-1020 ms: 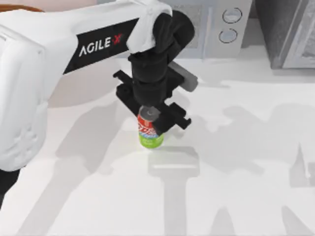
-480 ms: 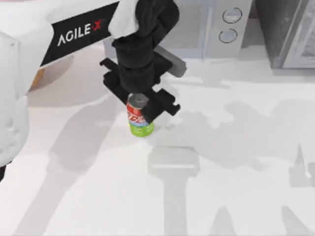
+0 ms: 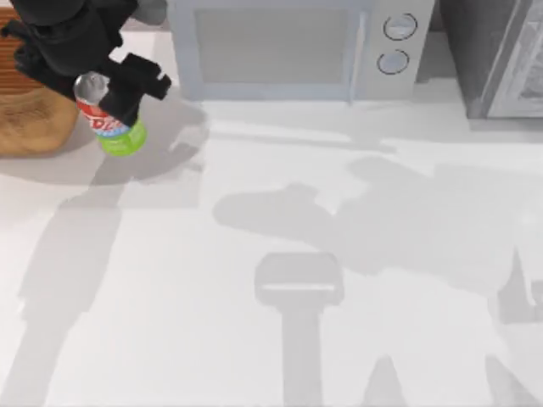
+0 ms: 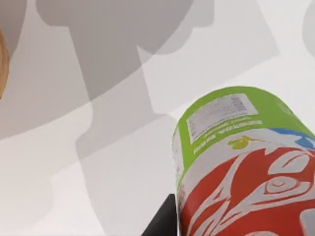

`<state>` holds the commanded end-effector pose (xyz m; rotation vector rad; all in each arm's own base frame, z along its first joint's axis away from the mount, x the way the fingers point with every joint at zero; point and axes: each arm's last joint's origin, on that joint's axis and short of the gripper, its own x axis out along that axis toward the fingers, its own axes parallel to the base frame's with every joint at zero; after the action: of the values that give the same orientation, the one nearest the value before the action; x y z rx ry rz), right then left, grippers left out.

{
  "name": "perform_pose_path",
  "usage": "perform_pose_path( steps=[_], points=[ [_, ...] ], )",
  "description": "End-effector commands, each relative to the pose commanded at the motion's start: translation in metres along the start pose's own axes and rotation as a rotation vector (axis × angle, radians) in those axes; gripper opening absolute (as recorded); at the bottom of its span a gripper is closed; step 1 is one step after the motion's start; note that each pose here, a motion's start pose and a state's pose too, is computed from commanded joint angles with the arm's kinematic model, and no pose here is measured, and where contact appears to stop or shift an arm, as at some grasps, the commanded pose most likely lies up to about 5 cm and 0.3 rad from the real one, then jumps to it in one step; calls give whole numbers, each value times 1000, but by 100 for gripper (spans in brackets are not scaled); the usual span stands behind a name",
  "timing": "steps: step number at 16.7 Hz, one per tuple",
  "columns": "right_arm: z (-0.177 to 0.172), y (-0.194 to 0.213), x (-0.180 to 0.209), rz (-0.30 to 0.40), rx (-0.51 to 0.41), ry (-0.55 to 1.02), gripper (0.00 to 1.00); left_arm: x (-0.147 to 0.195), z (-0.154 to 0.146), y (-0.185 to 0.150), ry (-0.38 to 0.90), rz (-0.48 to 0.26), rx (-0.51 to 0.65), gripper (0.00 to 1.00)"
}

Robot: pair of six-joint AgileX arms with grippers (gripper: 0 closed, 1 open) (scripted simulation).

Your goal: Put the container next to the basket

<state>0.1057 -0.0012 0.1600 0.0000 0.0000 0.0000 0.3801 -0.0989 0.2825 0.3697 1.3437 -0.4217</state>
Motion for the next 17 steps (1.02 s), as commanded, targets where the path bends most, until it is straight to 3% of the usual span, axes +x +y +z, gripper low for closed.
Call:
perform_pose_path(
  steps=[7,12,17],
  points=[
    [0,0,0,0,0,0,100,0,-54,72,35,28,-214,0],
    [0,0,0,0,0,0,100,62,-114,137,145,30,-440,0],
    [0,0,0,0,0,0,100,82,-132,150,188,32,-498,0]
  ],
)
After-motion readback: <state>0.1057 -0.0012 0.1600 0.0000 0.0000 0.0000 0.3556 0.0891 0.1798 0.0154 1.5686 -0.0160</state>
